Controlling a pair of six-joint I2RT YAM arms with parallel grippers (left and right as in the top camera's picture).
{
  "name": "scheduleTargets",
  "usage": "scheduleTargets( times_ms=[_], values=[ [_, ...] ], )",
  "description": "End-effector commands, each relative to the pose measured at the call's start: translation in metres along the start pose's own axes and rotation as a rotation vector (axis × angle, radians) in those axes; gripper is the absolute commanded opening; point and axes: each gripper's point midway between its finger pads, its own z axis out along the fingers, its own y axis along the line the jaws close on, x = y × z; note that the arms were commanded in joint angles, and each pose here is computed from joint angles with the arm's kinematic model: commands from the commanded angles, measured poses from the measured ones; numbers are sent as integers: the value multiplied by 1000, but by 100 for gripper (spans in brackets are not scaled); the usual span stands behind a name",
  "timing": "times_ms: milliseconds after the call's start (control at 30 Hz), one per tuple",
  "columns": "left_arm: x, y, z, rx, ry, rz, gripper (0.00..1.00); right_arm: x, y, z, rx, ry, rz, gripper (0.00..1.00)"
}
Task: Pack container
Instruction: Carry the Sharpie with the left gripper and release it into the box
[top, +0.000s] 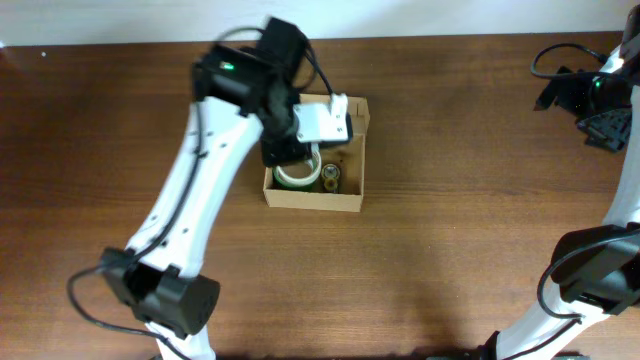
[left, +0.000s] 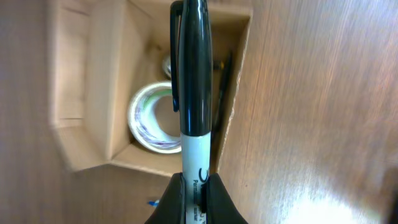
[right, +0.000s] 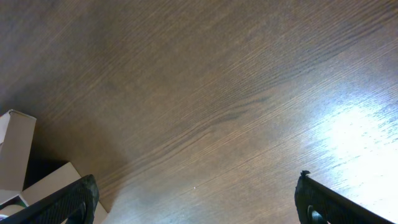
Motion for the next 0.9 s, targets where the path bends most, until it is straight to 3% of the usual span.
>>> scheduleTargets(
  times_ms=[0,267,867],
  values=[
    [23,2,45,52,121,45,2,1,0,2,-2,7,-2,99],
    [26,12,95,61,131,44,2,1,0,2,-2,7,-2,99],
    [27,-2,138,197,125,7,2,1,0,2,-3,7,-1,99]
  ],
)
